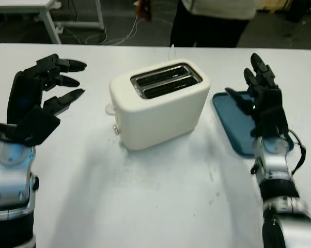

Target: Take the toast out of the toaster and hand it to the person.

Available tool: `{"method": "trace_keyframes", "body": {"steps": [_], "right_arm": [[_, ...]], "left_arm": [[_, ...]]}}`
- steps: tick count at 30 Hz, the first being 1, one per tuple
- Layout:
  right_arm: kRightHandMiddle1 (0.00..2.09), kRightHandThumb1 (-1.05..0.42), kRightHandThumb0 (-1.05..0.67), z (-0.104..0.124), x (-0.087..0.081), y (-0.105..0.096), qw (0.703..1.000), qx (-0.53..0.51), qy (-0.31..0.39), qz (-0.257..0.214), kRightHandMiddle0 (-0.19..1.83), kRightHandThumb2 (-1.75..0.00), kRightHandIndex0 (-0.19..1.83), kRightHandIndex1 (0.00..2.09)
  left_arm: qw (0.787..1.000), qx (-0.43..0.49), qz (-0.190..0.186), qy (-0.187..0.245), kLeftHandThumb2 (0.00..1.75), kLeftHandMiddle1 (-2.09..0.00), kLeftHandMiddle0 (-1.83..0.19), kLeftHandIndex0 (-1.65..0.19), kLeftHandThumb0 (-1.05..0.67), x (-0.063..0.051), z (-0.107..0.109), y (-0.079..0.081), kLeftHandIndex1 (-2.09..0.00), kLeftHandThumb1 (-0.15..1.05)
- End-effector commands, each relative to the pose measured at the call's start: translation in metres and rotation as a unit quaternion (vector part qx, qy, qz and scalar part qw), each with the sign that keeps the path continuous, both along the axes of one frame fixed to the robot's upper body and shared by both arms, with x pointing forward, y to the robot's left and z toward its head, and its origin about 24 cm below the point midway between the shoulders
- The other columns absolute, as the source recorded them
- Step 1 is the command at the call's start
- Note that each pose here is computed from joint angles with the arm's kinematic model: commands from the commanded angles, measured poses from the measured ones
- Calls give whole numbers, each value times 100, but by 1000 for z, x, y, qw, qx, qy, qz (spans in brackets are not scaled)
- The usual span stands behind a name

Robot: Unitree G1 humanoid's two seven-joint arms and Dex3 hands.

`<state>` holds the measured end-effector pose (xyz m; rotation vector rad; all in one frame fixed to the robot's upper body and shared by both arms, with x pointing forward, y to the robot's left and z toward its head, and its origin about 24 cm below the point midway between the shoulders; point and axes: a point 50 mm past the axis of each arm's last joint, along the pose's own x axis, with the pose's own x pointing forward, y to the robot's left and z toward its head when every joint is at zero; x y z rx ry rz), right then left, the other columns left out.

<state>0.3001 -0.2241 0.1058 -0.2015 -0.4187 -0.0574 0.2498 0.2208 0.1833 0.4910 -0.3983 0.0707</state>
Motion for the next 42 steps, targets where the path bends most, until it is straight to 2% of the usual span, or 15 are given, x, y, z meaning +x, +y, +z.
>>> {"method": "trace_keyframes", "body": {"steps": [1, 4, 7, 14, 21, 24, 30, 42], "right_arm": [[9, -90, -55, 5, -22, 14, 1000, 5, -9, 21, 39, -3, 34, 10], [8, -92, -55, 1, -38, 25, 999, 2, -4, 36, 40, -11, 34, 9], [6, -92, -56, -8, -43, 31, 999, 7, 19, 40, 39, -22, 35, 10], [4, -92, -61, -31, -44, 42, 996, 28, 81, 26, 38, -33, 35, 10], [6, -92, -65, -47, -45, 54, 991, 67, 113, 4, 43, -33, 36, 10], [3, -92, -67, -47, -46, 59, 990, 58, 132, -1, 39, -36, 34, 8], [0, -92, -63, -45, -48, 62, 986, 79, 148, -9, 34, -34, 29, 5], [0, -92, -66, -45, -48, 62, 988, 69, 140, -13, 28, -34, 26, 2]], "left_arm": [[999, -27, 21, -9, 23, -104, -42, -49, -8, -14, 0, -4, -63, 92], [997, -66, 41, -13, 25, -103, -39, -45, -9, -28, -4, -11, -61, 92], [995, -90, 51, -12, 31, -100, -36, -42, -10, -38, -9, -17, -57, 92], [987, -150, 60, 18, 39, -93, -25, -34, -8, -44, -32, -31, -48, 92], [983, -171, 54, 45, 45, -81, -13, -26, -8, -44, -49, -47, -37, 92], [983, -162, 65, 59, 44, -71, -15, -28, -12, -42, -55, -51, -30, 92], [985, -136, 74, 81, 41, -65, -18, -31, -16, -36, -59, -47, -25, 92], [982, -162, 53, 79, 45, -65, -20, -32, -19, -33, -60, -41, -21, 92]]}}
